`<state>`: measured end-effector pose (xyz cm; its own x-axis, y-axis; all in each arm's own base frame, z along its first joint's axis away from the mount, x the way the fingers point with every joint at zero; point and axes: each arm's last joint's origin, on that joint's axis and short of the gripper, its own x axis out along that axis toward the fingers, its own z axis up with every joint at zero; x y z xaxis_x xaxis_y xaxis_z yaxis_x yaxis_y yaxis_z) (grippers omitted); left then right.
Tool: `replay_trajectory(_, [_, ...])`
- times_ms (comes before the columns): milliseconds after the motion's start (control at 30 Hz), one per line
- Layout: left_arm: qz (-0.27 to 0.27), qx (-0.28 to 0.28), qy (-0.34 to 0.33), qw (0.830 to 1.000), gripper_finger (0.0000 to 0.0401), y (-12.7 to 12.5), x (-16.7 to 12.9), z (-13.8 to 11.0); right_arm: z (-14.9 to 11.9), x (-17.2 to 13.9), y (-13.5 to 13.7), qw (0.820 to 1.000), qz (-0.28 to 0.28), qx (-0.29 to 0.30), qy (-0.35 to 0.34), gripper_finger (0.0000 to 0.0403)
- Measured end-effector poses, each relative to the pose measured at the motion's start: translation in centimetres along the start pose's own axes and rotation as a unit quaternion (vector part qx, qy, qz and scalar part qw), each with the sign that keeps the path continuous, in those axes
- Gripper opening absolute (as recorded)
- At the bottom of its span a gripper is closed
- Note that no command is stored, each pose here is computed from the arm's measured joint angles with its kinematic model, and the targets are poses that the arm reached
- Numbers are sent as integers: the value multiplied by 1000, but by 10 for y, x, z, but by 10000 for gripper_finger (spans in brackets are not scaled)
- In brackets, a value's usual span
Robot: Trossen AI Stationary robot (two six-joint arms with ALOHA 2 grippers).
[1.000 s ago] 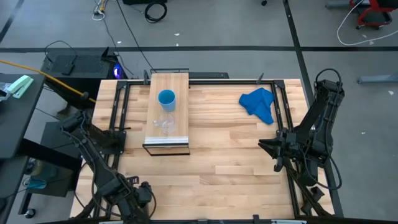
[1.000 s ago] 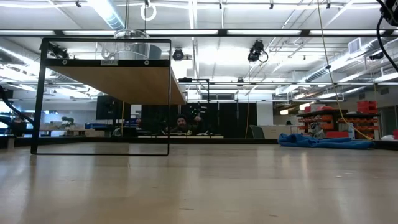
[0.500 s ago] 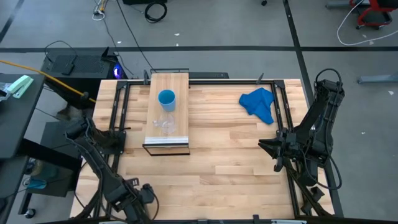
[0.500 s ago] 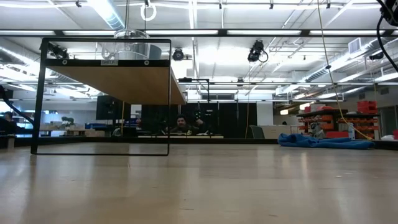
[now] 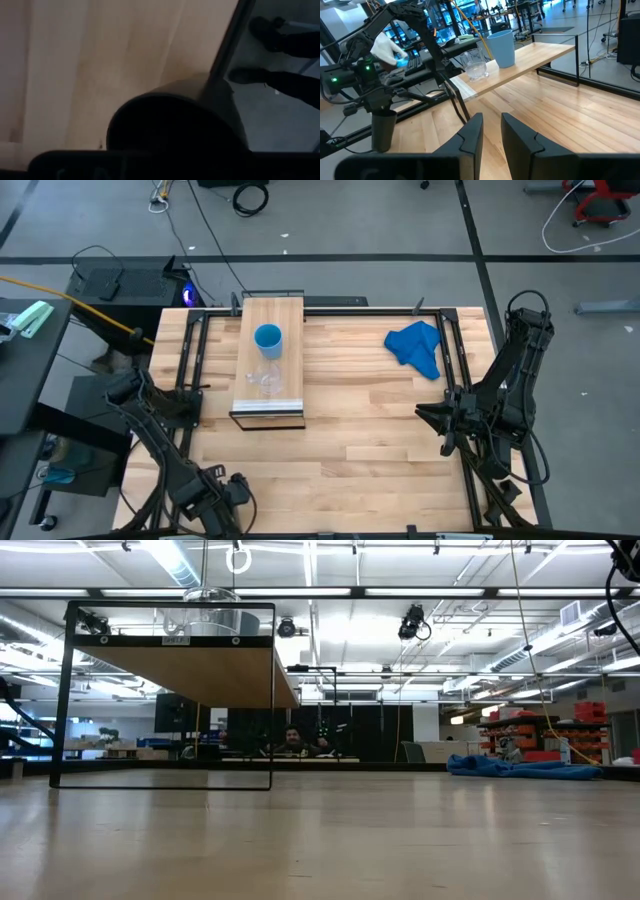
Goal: Stack small to large cups/mugs on shelf
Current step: Put the black cup on the shelf
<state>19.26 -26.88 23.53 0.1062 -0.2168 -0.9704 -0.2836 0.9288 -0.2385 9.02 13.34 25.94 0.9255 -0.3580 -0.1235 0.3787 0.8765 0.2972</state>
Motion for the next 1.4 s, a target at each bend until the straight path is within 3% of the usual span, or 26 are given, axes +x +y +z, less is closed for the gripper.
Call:
replay_trajectory(233, [29, -26, -7, 999, 9, 5, 0, -1, 0, 0, 0, 1000, 0, 0, 0, 75])
replay_trajectory(367, [28, -31, -15, 999, 8, 4, 0, 0, 0, 0, 0, 1000, 0, 0, 0, 75])
replay_trajectory(533, [-15, 0, -28, 1000, 20, -4, 0, 1, 0, 0, 0, 1000, 0, 0, 0, 75])
replay_trajectory(700, [-57, 25, -42, 997, 7, -13, -1, 3, 0, 0, 0, 1000, 0, 0, 0, 75])
replay_trajectory(967, [-76, 55, -49, 994, 24, -18, -1, 0, 0, 0, 0, 1000, 0, 0, 0, 75])
replay_trajectory(1200, [-23, 60, 1, 998, 6, -14, 21, -1, 0, 0, 0, 1000, 0, 0, 0, 75])
replay_trajectory(1400, [-7, 65, 40, 997, 19, -17, 41, -1, 0, 0, 0, 1000, 0, 0, 0, 75])
